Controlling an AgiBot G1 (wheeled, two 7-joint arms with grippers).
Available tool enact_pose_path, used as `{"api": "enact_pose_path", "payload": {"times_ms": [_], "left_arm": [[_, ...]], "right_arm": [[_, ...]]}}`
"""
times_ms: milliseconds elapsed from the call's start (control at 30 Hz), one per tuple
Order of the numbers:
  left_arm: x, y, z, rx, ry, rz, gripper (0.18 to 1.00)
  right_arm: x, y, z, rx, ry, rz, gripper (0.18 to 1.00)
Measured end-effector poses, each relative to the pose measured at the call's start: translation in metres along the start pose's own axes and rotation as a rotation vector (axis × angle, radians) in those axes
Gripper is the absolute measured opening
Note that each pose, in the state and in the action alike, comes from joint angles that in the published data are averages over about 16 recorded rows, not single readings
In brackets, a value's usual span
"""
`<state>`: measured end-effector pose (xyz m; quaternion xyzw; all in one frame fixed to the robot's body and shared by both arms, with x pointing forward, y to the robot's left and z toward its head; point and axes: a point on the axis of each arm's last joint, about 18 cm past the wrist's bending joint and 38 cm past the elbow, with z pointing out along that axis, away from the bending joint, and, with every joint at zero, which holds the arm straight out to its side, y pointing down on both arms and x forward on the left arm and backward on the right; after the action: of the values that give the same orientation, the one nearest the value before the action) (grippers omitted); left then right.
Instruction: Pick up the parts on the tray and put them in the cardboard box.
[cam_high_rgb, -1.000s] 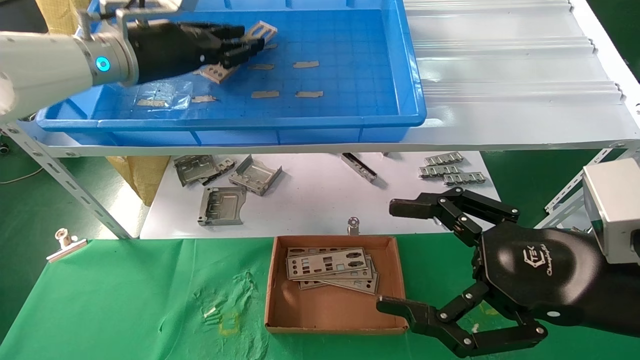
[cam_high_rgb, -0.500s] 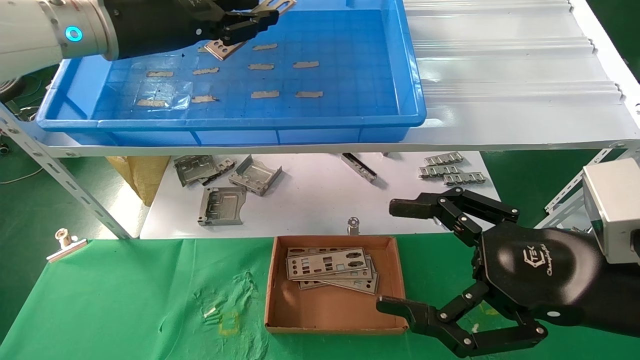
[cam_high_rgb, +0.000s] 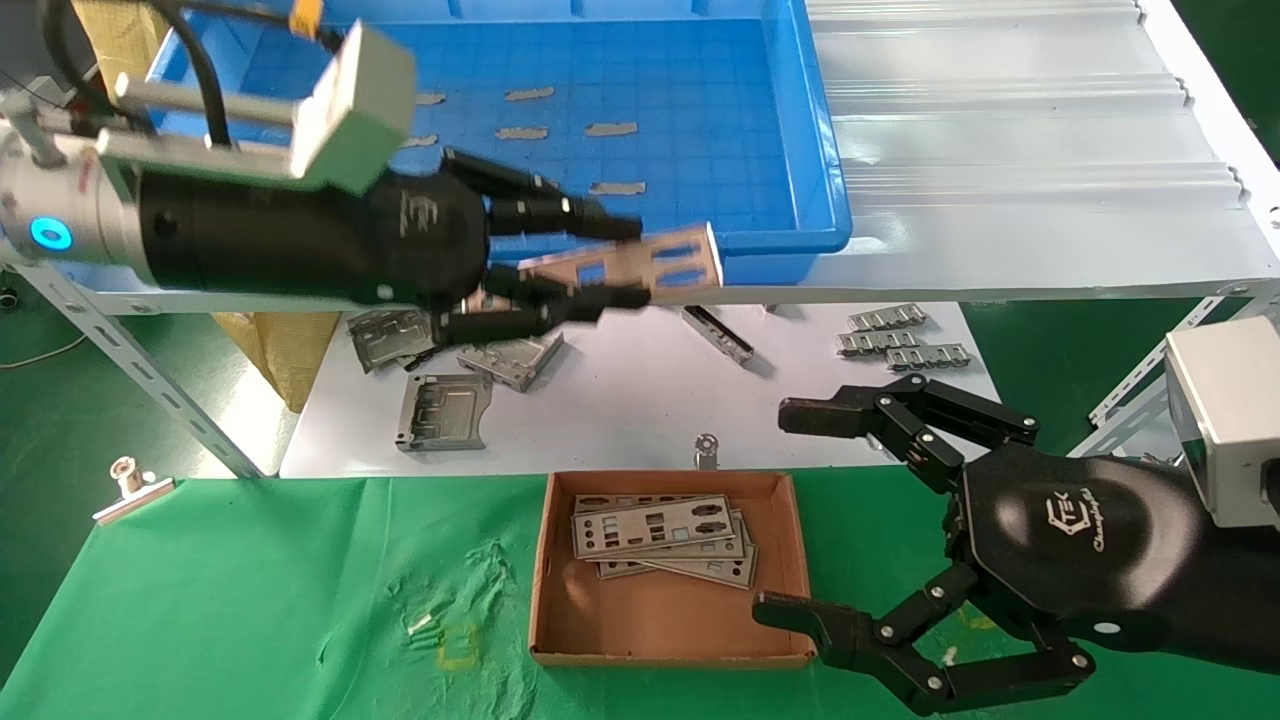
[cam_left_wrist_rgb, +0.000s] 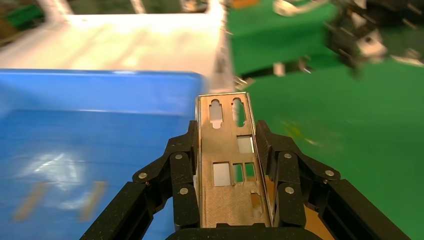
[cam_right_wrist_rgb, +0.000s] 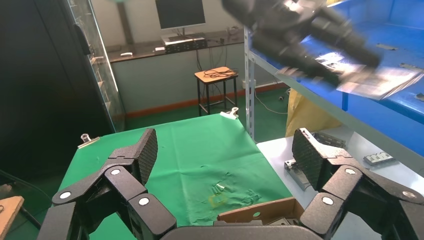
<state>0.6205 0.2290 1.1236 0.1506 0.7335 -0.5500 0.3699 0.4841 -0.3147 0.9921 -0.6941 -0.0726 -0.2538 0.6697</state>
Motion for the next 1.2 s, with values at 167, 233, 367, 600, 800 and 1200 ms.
{"api": "enact_pose_path", "payload": {"times_ms": [167, 233, 367, 600, 800, 1200], "left_arm": [[0.034, 0.028, 0.015, -0.018, 0.103, 0.010, 0.447], [0.048, 0.041, 0.025, -0.026, 0.138, 0.002, 0.447], [0.075, 0.070, 0.048, -0.047, 0.197, -0.018, 0.446], [0.101, 0.124, 0.088, -0.131, 0.207, -0.038, 0.446], [0.105, 0.157, 0.111, -0.217, 0.152, -0.024, 0.446], [0.105, 0.184, 0.129, -0.277, 0.052, -0.043, 0.462]], "right_arm": [[0.000, 0.000, 0.000, 0.000, 0.000, 0.000, 1.000], [0.000, 0.000, 0.000, 0.000, 0.000, 0.000, 1.000], [0.000, 0.000, 0.000, 0.000, 0.000, 0.000, 1.000], [0.000, 0.000, 0.000, 0.000, 0.000, 0.000, 1.000], [0.000, 0.000, 0.000, 0.000, 0.000, 0.000, 1.000], [0.000, 0.000, 0.000, 0.000, 0.000, 0.000, 1.000]]}}
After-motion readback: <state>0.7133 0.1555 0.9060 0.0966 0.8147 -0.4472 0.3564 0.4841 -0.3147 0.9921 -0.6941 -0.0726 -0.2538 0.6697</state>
